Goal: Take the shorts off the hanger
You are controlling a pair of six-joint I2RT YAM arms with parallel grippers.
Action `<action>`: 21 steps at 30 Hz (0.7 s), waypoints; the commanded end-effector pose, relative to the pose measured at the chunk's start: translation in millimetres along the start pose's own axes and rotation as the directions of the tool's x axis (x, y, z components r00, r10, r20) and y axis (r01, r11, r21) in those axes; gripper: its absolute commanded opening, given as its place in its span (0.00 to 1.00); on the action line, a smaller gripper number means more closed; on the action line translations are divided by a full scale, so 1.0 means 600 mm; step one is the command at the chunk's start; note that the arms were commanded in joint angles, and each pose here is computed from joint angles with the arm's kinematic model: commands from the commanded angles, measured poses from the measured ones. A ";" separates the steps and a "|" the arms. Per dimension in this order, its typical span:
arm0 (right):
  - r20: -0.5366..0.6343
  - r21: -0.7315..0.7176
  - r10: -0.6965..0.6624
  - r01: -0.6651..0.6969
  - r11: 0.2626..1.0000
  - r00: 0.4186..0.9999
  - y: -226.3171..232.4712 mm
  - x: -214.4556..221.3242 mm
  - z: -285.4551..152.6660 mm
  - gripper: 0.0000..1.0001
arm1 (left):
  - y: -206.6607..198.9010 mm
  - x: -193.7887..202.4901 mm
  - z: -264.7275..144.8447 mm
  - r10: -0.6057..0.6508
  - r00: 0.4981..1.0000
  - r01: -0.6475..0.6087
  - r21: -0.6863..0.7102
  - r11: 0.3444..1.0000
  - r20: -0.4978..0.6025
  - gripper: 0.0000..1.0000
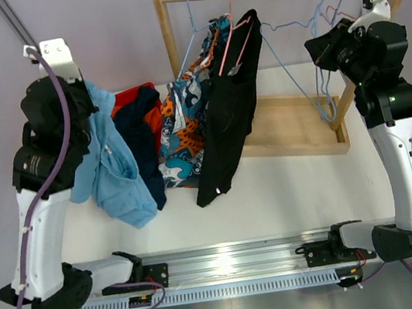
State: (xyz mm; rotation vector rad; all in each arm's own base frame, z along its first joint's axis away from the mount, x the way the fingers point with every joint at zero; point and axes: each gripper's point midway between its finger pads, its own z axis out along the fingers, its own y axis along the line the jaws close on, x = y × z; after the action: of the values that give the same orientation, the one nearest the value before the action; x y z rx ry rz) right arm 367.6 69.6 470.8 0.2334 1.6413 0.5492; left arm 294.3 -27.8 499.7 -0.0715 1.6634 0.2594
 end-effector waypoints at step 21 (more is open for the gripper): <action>0.014 0.041 -0.041 0.040 0.998 0.999 0.022 -0.029 -0.139 0.99 | -0.016 0.167 0.445 -0.281 0.924 0.287 -0.015 0.958 -0.259 0.99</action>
State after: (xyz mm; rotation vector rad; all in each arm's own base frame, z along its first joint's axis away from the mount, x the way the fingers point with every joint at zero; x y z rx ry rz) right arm 313.7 59.8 446.5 0.2619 1.7747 0.4859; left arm 542.9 41.1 352.5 -0.3077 1.9455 0.1198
